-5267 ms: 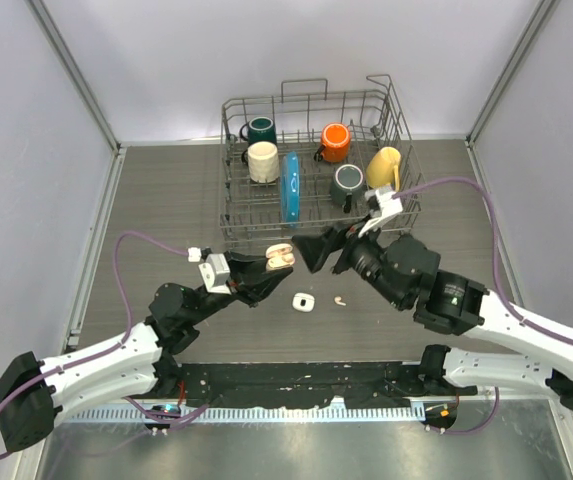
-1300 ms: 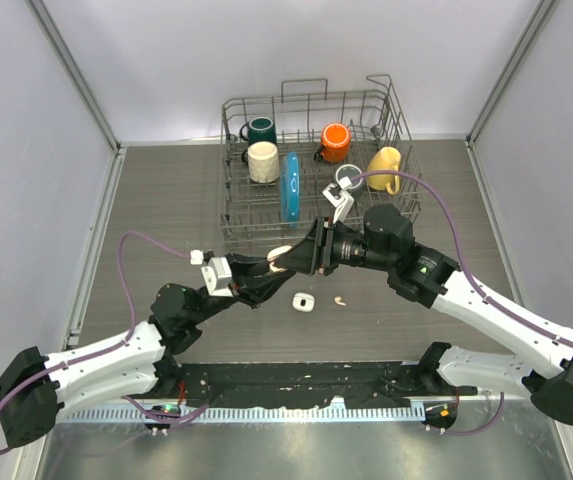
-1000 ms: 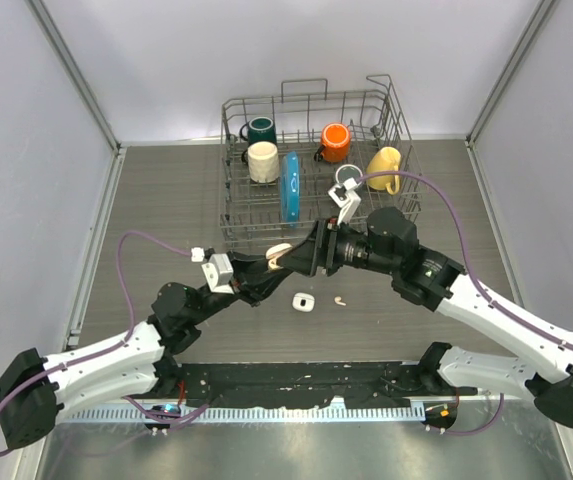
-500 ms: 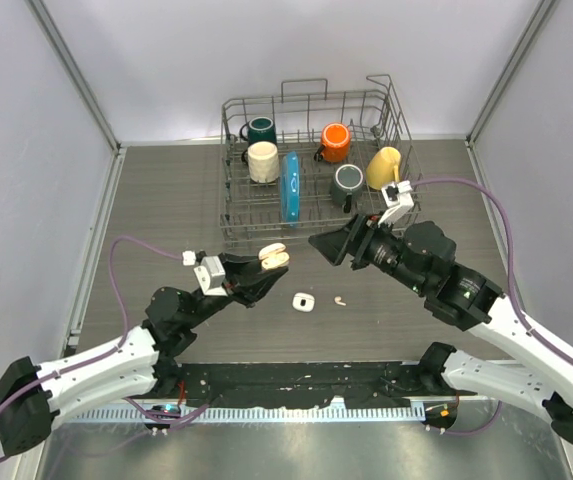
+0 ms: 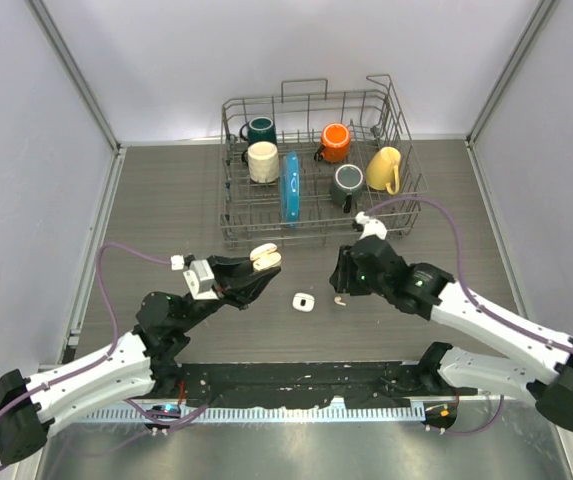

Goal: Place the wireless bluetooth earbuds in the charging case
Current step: Pick up the earbud from the center of the board.

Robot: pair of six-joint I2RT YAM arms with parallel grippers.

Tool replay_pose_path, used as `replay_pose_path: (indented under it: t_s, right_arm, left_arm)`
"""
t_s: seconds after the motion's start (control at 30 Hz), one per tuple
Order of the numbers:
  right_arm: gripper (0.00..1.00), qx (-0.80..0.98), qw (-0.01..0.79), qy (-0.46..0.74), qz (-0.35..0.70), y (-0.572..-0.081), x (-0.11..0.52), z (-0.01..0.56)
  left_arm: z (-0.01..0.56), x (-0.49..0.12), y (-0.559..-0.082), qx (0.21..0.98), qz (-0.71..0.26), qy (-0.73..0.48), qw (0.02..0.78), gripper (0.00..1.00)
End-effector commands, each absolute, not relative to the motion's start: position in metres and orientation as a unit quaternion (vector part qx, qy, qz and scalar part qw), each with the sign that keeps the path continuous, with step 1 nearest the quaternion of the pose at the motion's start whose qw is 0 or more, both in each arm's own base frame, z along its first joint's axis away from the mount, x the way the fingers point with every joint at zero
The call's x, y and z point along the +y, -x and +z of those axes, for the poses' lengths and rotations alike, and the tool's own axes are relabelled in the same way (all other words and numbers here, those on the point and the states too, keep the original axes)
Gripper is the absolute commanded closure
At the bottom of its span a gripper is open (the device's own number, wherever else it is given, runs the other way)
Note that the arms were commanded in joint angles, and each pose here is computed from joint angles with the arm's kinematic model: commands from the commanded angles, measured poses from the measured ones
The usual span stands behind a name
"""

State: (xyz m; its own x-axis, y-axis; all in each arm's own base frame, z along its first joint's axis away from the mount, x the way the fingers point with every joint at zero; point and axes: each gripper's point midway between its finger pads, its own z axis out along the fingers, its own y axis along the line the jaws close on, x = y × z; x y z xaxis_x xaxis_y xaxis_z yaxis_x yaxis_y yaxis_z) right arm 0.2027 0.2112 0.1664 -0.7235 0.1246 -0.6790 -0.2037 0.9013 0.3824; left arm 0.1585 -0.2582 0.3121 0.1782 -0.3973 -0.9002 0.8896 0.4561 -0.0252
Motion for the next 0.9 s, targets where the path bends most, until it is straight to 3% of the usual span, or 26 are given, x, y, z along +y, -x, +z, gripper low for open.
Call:
replay_pose_path:
  t_s: [0.0, 0.87]
  right_arm:
    - [0.55, 0.934, 0.315, 0.051, 0.162, -0.194, 0.204, 0.115]
    - [0.51, 0.950, 0.278, 0.122, 0.067, -0.217, 0.209, 0.047]
  left_arm:
    - [0.316, -0.251, -0.162, 0.455, -0.433, -0.259, 0.734, 1.00]
    - [0.312, -0.250, -0.162, 0.465, -0.430, -0.258, 0.729, 1.00]
